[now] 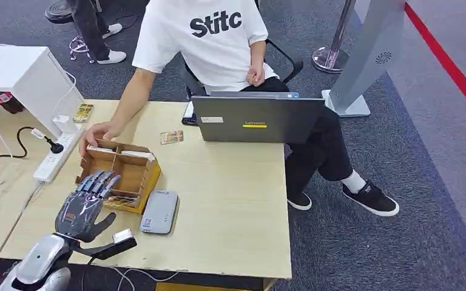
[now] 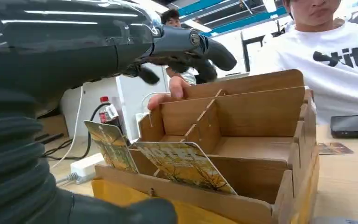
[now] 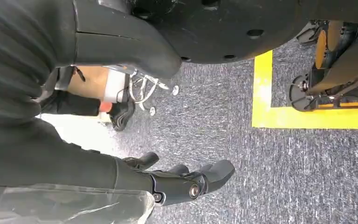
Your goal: Pass the card to the sensor for recognition and then transmit it.
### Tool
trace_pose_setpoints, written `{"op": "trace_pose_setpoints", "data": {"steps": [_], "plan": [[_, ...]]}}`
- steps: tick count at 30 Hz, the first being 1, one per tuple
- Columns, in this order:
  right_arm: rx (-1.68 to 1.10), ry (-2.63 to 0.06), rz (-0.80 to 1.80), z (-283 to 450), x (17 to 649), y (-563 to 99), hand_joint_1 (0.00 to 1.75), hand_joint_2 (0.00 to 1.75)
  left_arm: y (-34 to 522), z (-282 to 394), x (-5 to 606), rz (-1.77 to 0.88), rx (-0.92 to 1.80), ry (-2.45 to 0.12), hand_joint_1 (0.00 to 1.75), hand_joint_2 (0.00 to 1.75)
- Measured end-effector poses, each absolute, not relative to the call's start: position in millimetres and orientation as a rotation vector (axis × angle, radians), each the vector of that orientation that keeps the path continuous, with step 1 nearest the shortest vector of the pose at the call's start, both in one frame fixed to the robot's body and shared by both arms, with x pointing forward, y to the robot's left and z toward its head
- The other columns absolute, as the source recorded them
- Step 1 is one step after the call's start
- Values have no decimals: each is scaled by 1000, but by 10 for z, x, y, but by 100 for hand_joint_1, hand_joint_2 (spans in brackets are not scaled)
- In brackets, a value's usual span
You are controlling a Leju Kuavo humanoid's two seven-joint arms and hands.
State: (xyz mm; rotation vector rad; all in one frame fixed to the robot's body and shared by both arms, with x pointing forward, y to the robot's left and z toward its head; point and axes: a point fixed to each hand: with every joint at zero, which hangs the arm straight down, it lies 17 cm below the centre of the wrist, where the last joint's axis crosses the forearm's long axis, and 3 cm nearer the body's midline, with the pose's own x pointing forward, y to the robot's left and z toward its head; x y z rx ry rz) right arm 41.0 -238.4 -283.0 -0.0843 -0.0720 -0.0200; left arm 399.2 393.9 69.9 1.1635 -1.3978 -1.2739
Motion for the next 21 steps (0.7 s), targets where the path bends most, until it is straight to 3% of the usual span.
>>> {"op": "trace_pose_setpoints", "data": {"steps": [21], "plan": [[-82,-72,-18,-2830,410,-2384,0,175,3967,693,4012,-1224,1144,-1424,175,175]]}}
